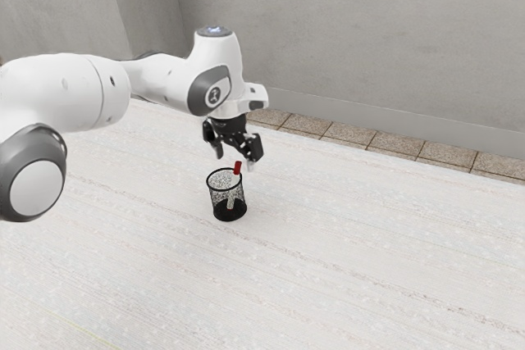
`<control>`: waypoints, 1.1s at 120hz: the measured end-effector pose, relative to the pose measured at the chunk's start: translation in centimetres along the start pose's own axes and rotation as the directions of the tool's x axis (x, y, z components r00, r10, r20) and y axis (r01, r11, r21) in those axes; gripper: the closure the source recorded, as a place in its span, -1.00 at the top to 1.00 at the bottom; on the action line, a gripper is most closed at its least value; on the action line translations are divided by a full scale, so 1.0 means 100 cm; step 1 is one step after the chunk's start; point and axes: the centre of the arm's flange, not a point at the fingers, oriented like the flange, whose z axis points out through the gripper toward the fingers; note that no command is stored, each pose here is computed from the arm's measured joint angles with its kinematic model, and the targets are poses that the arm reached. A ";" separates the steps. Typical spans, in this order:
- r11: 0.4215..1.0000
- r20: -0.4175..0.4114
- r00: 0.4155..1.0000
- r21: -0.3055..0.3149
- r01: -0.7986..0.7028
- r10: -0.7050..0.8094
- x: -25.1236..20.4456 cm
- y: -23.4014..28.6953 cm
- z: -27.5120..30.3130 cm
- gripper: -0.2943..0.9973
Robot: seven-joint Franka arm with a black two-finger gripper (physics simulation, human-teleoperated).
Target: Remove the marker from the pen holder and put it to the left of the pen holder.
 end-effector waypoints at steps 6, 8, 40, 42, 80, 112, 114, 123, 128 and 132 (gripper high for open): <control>1.000 0.000 1.000 -0.002 0.002 -0.002 0.001 0.000 0.009 0.54; 1.000 -0.001 1.000 -0.002 0.003 -0.003 0.002 -0.001 0.011 0.54; 1.000 -0.010 1.000 -0.009 0.007 -0.007 -0.008 -0.001 0.020 0.54; 1.000 -0.011 1.000 -0.009 0.007 -0.007 -0.008 -0.001 0.020 0.54; 1.000 -0.032 0.999 -0.002 -0.002 0.002 -0.007 -0.001 0.018 -0.23; 1.000 -0.051 0.999 0.006 0.004 -0.003 -0.008 -0.008 0.006 -0.57; 1.000 -0.055 0.998 0.007 0.006 -0.005 -0.009 -0.009 0.002 -0.58; 1.000 -0.072 0.997 0.010 0.016 -0.015 -0.015 -0.016 -0.016 -0.60; 1.000 -0.087 0.996 0.012 0.022 -0.021 -0.020 -0.020 -0.031 -0.61; 1.000 -0.105 0.994 0.021 0.021 -0.019 -0.024 -0.023 -0.048 -0.62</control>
